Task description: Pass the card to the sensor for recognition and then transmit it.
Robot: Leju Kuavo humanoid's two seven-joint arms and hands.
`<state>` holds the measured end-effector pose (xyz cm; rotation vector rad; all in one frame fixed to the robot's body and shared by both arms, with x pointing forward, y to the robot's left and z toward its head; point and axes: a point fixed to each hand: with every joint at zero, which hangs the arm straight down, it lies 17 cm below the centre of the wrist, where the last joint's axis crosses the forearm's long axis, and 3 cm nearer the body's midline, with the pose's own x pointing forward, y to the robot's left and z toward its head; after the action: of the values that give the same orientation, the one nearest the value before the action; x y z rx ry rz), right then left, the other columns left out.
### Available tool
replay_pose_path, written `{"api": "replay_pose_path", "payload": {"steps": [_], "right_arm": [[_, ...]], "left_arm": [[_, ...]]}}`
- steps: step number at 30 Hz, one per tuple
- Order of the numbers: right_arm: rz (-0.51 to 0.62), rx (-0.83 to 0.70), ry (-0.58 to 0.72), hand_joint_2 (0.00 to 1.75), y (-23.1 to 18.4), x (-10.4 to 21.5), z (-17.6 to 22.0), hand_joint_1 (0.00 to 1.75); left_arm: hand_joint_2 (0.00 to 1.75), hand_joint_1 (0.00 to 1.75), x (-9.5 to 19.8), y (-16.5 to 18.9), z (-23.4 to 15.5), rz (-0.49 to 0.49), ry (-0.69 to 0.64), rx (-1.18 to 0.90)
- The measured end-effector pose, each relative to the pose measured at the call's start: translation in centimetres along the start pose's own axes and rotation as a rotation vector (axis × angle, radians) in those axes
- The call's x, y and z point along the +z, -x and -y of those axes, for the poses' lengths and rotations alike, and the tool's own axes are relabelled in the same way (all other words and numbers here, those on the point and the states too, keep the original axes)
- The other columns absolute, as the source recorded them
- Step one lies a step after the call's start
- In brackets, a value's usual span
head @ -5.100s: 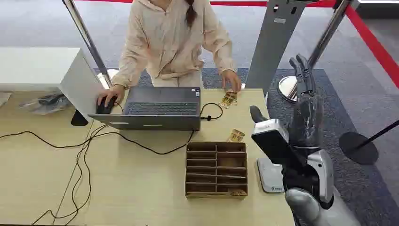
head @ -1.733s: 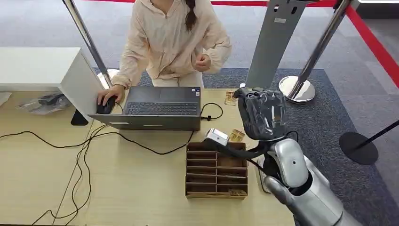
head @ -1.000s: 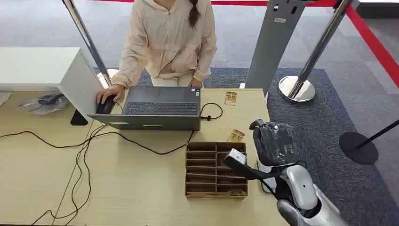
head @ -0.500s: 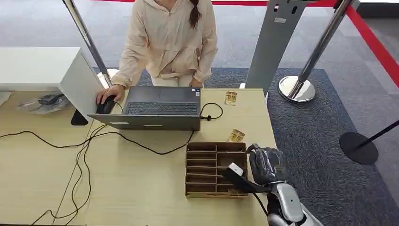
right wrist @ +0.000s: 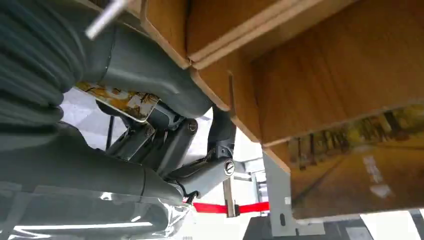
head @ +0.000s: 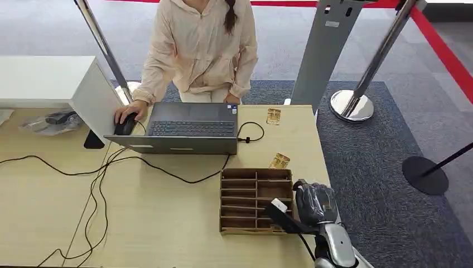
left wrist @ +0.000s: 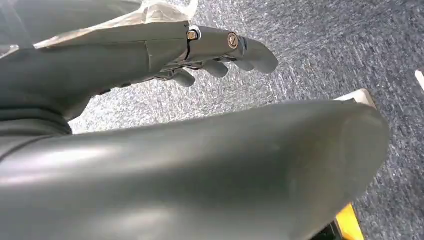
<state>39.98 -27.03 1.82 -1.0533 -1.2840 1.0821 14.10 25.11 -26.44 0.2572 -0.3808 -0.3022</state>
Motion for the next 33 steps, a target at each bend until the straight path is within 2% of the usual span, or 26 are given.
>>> {"api": "replay_pose_path", "payload": {"steps": [7,15,26,33], "right_arm": [[-0.005,0.014,0.000,1.75,0.4,0.0,-0.3,1.75],[-0.009,0.078,0.029,1.75,1.2,-0.9,1.2,1.75],[-0.026,0.210,0.092,1.75,3.6,-2.1,5.3,1.75],[-0.042,0.221,0.144,1.75,4.6,-2.9,8.3,1.75]], "left_arm": [[0.00,0.00,0.0,0.0,-0.2,0.002,-0.002,-0.002],[0.00,0.00,0.0,-0.2,-0.1,0.014,-0.001,-0.004],[0.00,0.00,0.0,-0.2,-0.1,0.020,0.005,-0.005],[0.00,0.00,0.0,-0.2,-0.1,0.021,0.005,-0.005]]}}
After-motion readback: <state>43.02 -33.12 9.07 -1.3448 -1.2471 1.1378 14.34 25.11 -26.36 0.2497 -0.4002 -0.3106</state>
